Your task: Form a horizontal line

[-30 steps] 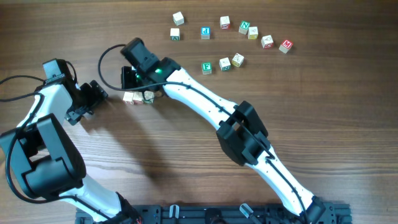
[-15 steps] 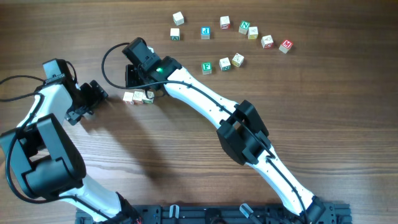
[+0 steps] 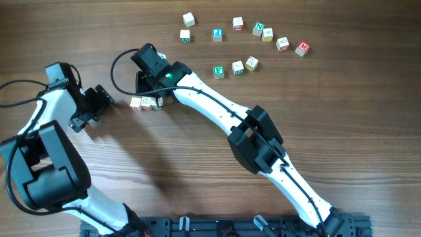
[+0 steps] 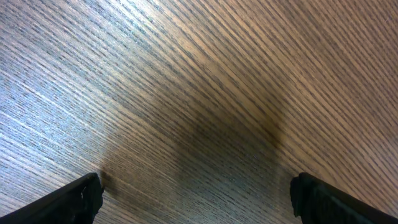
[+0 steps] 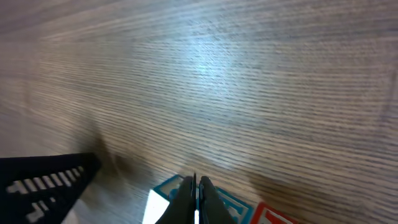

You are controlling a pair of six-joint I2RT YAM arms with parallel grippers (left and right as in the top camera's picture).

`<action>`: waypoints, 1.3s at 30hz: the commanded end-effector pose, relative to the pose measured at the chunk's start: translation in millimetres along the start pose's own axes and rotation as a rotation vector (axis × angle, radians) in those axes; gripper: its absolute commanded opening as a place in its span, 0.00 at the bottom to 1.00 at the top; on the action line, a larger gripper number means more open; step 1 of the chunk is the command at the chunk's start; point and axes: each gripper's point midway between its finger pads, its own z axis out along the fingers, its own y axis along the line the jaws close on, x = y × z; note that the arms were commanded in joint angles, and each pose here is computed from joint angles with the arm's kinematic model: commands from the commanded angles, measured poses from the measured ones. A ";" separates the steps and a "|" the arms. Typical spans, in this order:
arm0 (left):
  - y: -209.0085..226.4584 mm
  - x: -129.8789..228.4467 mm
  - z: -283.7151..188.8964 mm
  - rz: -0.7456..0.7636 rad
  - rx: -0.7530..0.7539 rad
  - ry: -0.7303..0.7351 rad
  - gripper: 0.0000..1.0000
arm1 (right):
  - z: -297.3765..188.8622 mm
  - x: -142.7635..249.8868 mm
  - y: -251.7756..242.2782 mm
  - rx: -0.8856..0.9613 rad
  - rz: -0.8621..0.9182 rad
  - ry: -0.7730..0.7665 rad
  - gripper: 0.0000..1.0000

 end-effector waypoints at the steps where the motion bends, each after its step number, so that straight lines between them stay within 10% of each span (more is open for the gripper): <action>1: 1.9 -1.2 -5.9 -0.003 -0.005 -0.017 1.00 | 19.1 7.7 -22.8 0.059 0.022 0.017 0.05; 39: 1.9 -1.2 -5.9 -0.003 -0.005 -0.017 1.00 | 21.7 23.5 -21.1 0.040 -0.003 0.087 0.05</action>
